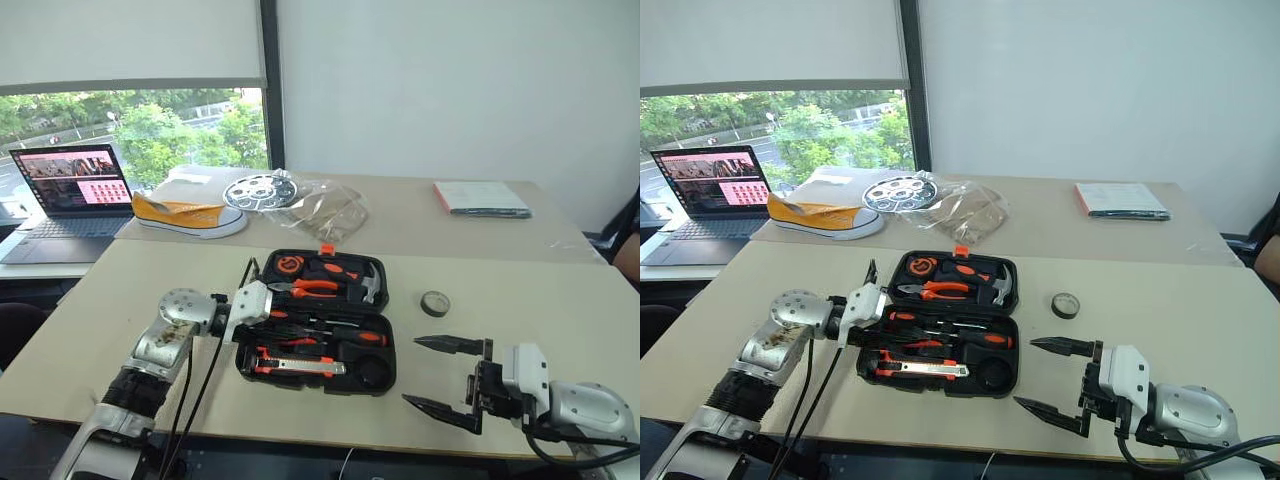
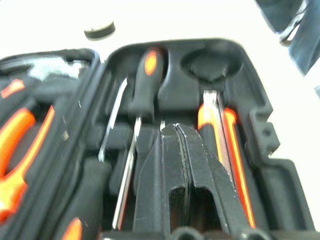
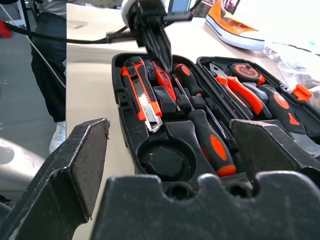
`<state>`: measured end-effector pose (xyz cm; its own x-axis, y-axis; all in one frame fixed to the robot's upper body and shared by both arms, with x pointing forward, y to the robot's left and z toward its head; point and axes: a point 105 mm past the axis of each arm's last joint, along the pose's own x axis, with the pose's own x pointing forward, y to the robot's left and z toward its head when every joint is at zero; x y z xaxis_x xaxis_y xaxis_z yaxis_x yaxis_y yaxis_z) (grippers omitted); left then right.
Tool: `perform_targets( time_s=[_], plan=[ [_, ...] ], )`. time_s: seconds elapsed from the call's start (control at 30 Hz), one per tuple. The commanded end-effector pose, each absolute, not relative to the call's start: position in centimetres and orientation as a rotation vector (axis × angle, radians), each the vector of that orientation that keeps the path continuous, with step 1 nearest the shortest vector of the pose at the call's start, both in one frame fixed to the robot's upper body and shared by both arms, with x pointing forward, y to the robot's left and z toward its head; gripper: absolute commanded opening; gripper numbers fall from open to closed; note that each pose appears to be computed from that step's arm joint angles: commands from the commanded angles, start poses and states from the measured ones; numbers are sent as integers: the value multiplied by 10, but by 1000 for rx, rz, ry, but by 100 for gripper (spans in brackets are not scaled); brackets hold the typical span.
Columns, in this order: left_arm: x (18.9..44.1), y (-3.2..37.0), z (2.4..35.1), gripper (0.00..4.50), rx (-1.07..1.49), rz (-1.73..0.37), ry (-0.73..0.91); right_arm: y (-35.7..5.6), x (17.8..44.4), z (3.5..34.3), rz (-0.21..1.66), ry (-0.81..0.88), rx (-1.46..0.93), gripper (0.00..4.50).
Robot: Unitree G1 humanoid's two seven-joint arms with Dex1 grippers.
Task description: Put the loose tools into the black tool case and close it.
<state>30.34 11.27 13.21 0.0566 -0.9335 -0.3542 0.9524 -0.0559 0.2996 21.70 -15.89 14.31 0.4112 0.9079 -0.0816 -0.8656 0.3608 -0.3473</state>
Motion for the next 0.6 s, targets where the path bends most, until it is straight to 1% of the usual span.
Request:
perform_targets(
  time_s=[0.03, 0.23, 0.4, 0.53, 0.6],
  plan=[
    [295, 114, 123, 1, 579, -1577, 93, -155, 214, 154, 1156, -186, -370, 450],
    [292, 113, 106, 1, 602, -1578, 169, -154, 215, 152, 1156, -180, -365, 450],
    [298, 111, 93, 1, 648, -1548, 231, -155, 216, 152, 1151, -178, -362, 450],
    [301, 110, 84, 1, 617, -1515, 307, -155, 216, 152, 1145, -179, -357, 450],
    [297, 110, 78, 1, 611, -1534, 359, -155, 216, 152, 1146, -176, -357, 450]
  ],
)
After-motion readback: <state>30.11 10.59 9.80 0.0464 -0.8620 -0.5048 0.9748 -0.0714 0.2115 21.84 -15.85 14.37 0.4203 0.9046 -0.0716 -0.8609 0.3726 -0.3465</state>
